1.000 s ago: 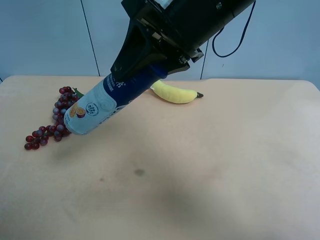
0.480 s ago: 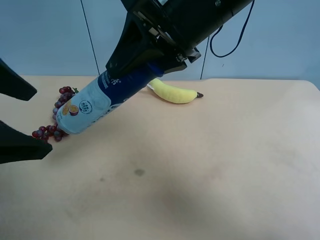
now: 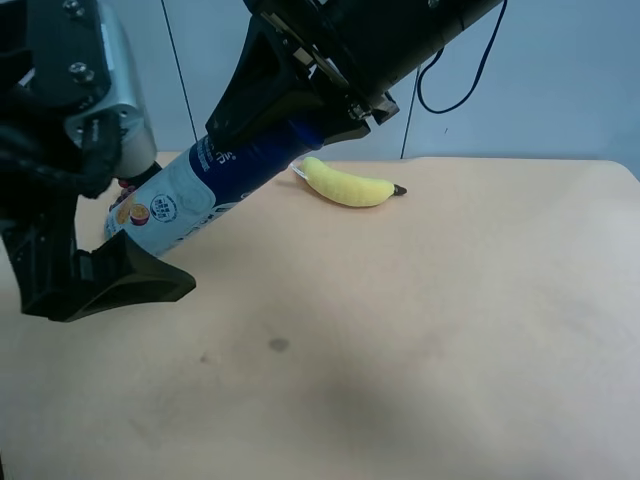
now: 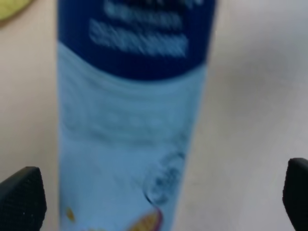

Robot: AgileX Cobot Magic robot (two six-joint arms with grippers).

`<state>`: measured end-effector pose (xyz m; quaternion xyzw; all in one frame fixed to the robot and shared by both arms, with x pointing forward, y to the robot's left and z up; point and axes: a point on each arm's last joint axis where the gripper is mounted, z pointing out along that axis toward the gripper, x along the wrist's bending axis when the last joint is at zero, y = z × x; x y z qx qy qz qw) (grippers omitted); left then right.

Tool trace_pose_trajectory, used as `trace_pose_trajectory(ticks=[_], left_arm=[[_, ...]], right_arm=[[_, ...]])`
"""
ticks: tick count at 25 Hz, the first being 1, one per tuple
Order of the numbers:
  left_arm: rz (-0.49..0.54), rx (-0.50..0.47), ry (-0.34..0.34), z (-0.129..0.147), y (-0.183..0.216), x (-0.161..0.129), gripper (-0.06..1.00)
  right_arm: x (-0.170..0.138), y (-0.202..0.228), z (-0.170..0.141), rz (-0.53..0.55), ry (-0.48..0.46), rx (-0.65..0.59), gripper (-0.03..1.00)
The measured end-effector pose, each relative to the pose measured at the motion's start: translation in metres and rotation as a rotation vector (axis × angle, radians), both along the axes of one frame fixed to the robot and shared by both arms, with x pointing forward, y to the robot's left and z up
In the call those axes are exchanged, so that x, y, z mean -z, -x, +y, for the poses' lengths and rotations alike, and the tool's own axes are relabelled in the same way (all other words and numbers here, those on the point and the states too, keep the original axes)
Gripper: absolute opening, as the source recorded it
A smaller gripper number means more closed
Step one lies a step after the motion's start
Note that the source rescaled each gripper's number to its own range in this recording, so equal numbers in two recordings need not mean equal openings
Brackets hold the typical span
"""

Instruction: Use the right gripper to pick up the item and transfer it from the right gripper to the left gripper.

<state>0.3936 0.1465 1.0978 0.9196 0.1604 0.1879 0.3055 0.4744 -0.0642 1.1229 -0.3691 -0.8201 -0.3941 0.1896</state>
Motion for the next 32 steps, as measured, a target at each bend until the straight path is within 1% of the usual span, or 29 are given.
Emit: trace_pose_trajectory(ticks=[5, 8, 12, 14, 18, 21, 25, 26, 27, 28, 32], left_arm=[[-0.013, -0.004, 0.011, -0.008, -0.008, 0.005, 1.00], [-0.004, -0.005, 0.003, -0.010, -0.011, 0.009, 1.00], [0.006, -0.004, -0.012, -0.012, -0.014, 0.013, 1.00], [0.010, -0.003, -0.025, -0.012, -0.014, 0.015, 0.95], [0.011, -0.001, -0.035, -0.012, -0.014, 0.015, 0.78], [0.019, 0.002, -0.048, -0.011, -0.014, 0.016, 0.59], [0.023, 0.003, -0.051, -0.011, -0.013, 0.017, 0.28], [0.023, 0.003, -0.051, -0.011, -0.013, 0.017, 0.20], [0.022, 0.003, -0.053, -0.011, -0.013, 0.017, 0.08], [0.018, 0.009, -0.057, -0.011, -0.013, 0.017, 0.01], [0.017, 0.015, -0.059, -0.012, -0.013, 0.017, 0.00]], right_arm=[[0.008, -0.001, 0.008, 0.027, 0.002, -0.012, 0.00], [0.014, 0.002, 0.016, 0.041, 0.010, -0.040, 0.00], [0.019, 0.002, 0.022, 0.057, 0.004, -0.046, 0.00], [0.019, 0.001, 0.022, 0.051, 0.000, -0.043, 0.00], [0.019, 0.001, 0.022, 0.049, -0.002, -0.041, 0.00], [0.019, 0.001, 0.022, 0.045, -0.002, -0.044, 0.00], [0.019, 0.001, 0.022, 0.043, -0.002, -0.046, 0.00], [0.019, 0.001, 0.022, 0.042, -0.002, -0.047, 0.00], [0.019, 0.001, 0.022, 0.042, -0.002, -0.047, 0.00], [0.019, 0.001, 0.022, 0.042, -0.002, -0.047, 0.00], [0.019, 0.001, 0.023, 0.042, -0.004, -0.047, 0.00]])
